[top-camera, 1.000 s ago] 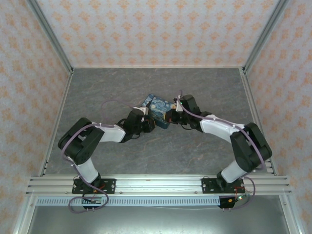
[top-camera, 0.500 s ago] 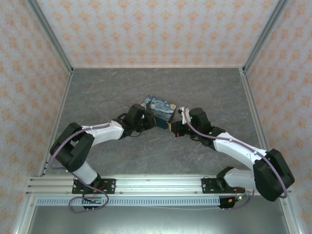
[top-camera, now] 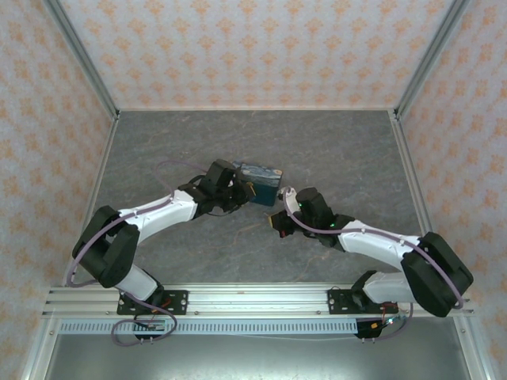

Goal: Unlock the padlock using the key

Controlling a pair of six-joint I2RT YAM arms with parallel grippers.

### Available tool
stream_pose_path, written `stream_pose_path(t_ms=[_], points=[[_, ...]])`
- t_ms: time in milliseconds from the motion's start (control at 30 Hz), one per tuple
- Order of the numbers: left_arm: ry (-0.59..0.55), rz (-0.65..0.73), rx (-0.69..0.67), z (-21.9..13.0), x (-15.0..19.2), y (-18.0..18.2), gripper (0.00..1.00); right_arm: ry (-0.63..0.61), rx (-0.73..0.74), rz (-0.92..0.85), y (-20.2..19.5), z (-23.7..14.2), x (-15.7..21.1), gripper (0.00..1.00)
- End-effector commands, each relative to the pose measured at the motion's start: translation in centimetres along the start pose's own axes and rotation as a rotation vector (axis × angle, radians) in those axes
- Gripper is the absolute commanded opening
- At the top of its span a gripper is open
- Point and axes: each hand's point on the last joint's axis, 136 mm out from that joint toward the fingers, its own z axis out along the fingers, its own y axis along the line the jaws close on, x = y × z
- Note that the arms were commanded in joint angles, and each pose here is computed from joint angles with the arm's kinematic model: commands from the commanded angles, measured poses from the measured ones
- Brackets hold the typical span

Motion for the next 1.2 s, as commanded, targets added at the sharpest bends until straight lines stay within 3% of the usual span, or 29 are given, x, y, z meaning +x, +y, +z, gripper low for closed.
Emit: stream_pose_path(t_ms=[0,1167], points=[[0.016,-0.049,0.045,-1.5,0.2,-2.0,0.21,-0.050,-0.018,-0.064,0.7,0.6,-1.9,0.00],[0.062,-0.084,0.047,-1.8,0.9,-2.5,0.20,-0.166,-0.068,-0.056,1.3,2.7,-4.9,0.00]])
